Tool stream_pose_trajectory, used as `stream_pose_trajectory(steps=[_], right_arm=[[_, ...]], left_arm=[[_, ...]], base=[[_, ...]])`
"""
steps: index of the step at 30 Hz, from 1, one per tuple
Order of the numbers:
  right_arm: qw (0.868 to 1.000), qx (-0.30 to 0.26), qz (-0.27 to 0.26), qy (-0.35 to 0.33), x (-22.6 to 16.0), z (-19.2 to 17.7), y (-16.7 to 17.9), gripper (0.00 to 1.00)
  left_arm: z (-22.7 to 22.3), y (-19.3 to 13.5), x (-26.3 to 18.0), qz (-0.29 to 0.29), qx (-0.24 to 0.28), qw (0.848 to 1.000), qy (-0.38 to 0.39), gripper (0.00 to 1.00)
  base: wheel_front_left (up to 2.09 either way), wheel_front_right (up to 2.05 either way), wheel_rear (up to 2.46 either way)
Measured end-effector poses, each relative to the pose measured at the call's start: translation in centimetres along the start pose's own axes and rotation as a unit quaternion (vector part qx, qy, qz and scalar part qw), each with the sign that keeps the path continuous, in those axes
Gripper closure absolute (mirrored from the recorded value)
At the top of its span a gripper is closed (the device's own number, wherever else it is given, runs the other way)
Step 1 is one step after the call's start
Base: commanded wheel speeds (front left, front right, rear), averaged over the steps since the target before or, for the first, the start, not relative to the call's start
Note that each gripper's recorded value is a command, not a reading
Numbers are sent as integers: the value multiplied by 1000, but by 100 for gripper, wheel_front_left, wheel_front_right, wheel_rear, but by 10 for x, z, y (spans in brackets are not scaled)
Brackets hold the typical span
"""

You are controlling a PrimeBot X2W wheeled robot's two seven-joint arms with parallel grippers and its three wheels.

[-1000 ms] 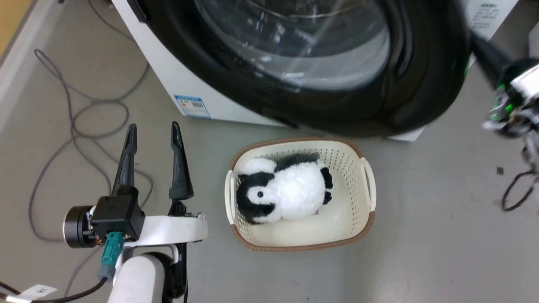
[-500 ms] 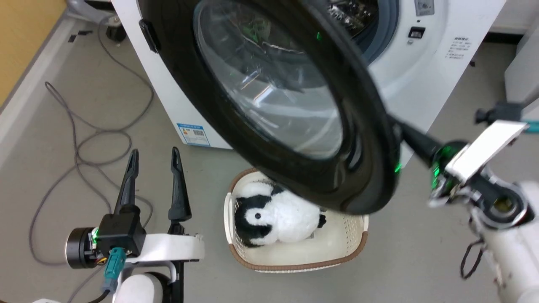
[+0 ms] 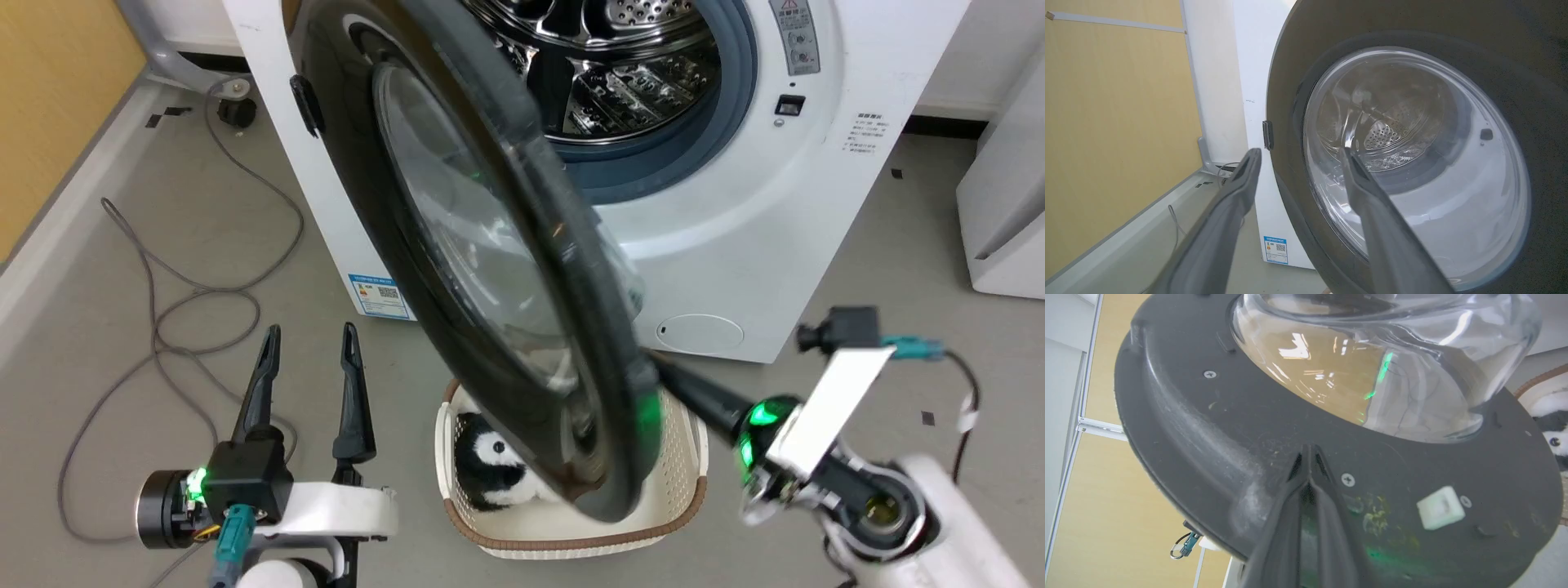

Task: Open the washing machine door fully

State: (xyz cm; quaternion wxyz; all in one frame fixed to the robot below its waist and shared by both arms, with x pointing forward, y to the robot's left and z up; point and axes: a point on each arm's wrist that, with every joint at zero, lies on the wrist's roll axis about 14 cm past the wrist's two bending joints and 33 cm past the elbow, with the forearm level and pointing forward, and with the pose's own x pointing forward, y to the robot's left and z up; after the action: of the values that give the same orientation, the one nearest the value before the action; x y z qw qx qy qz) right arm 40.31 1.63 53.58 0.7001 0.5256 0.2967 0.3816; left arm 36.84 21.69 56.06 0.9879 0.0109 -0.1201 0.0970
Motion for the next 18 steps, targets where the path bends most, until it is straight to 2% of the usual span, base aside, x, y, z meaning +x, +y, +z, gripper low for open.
stream_pose_trajectory(steps=[12, 18], right_arm=[[997, 14, 26, 69, 9, -68, 16, 100], [996, 23, 32, 83, 8, -90, 21, 100]], left_arm=[[-3, 1, -7, 0, 3, 1000, 6, 0], [-3, 2, -10, 0, 5, 1000, 8, 0]], base=[[0, 0, 0], [0, 0, 0]])
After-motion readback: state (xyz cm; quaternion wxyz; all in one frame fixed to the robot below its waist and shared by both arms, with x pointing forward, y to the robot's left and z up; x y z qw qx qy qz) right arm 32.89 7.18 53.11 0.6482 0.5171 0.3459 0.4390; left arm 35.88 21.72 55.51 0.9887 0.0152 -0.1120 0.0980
